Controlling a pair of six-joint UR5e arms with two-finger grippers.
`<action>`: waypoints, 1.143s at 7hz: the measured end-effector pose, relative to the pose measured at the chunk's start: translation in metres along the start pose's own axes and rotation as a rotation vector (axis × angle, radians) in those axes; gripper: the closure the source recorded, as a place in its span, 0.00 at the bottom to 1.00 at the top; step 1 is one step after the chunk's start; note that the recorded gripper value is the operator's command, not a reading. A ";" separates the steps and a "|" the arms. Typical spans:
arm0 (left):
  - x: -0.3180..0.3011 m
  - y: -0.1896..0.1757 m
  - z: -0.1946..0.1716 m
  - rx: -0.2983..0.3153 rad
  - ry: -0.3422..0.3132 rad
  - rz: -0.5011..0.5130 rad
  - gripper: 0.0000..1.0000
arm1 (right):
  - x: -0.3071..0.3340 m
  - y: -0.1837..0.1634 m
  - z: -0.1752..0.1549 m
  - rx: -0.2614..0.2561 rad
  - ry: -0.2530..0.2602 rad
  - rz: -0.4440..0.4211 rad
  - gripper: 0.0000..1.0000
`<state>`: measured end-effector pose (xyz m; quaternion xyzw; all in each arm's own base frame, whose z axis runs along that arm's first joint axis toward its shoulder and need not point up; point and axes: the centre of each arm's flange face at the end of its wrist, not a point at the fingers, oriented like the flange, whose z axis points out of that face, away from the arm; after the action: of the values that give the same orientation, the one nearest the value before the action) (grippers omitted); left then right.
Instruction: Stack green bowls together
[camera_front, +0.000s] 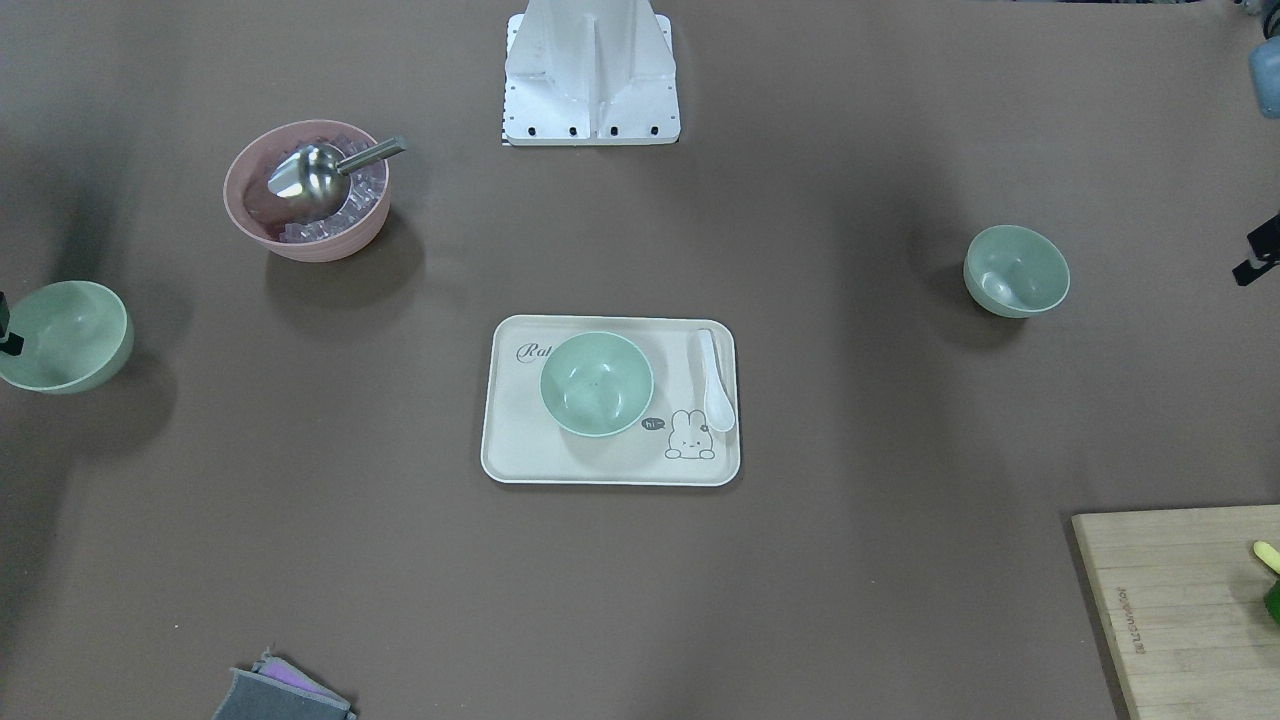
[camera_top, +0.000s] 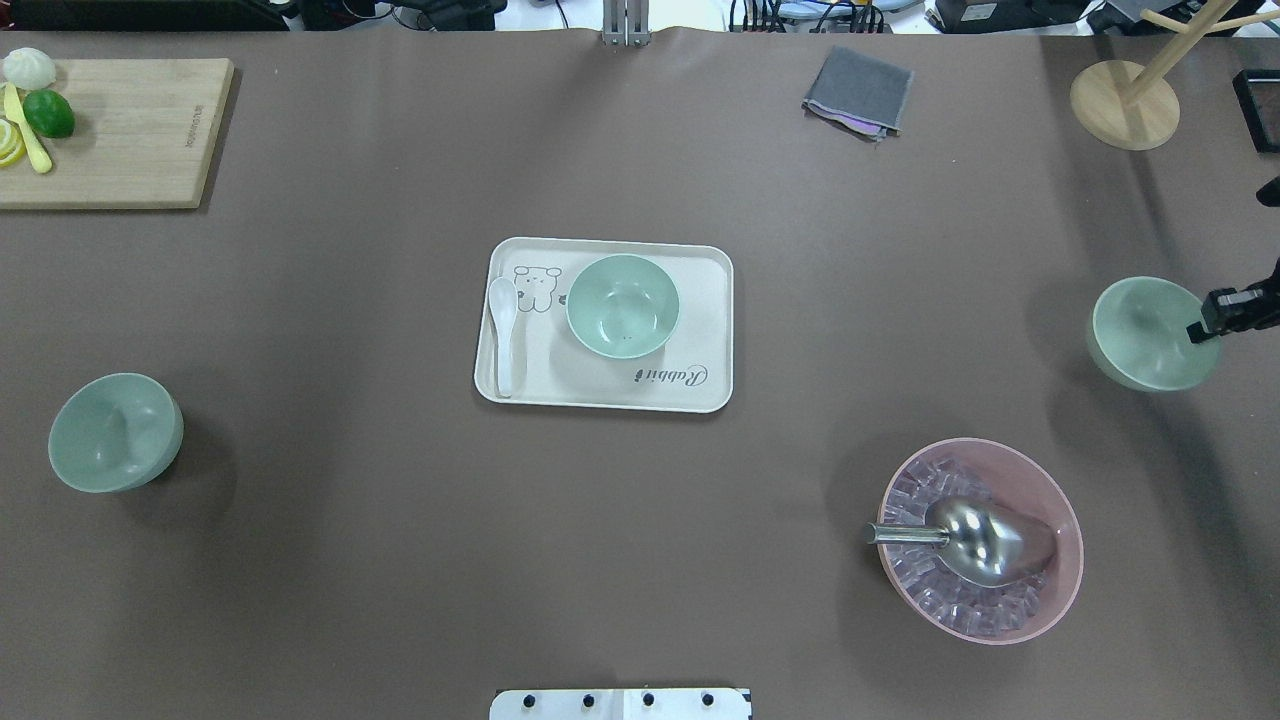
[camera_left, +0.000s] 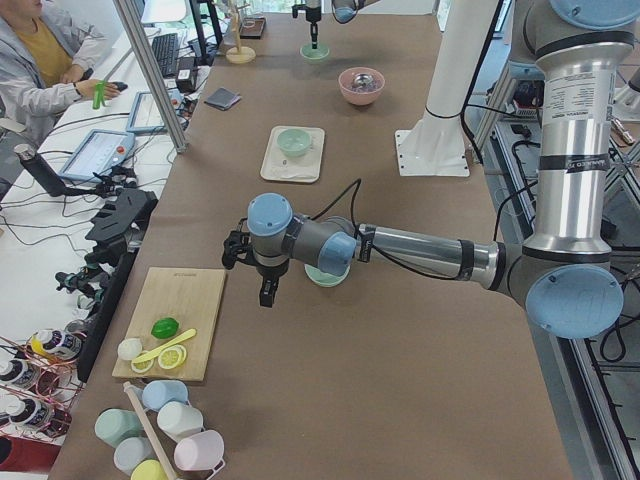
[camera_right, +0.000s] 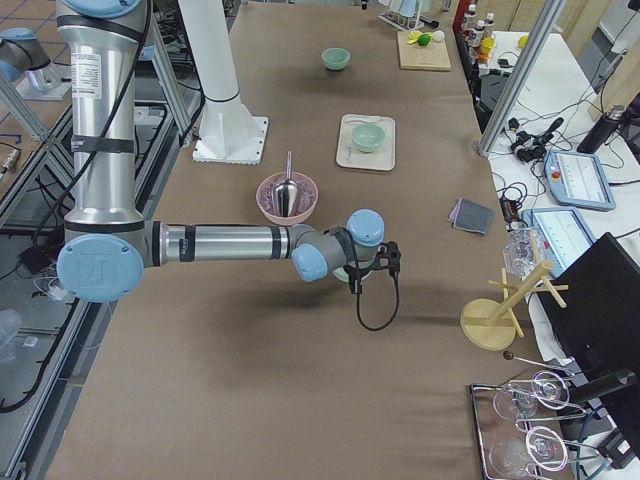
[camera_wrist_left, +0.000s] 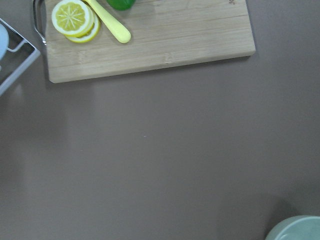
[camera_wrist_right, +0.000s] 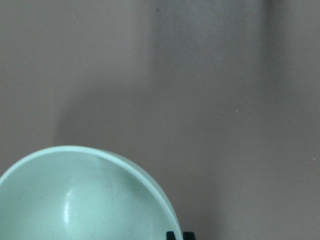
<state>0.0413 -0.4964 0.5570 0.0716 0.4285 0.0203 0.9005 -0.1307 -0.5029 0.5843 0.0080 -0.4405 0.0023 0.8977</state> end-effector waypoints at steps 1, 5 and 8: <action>0.029 0.002 0.018 0.000 0.027 -0.043 0.02 | -0.053 -0.026 -0.009 0.017 -0.034 0.085 1.00; 0.072 0.038 0.090 -0.090 0.006 -0.061 0.03 | -0.329 -0.049 0.007 -0.015 -0.176 0.355 1.00; 0.088 0.084 0.145 -0.111 -0.030 0.073 0.03 | -0.423 -0.025 0.029 0.001 -0.178 0.340 1.00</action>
<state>0.2114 -0.4211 0.5918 0.0374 0.4105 0.0759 0.9079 -0.4121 -0.5275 0.2677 -0.0657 -0.5131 0.1534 0.8420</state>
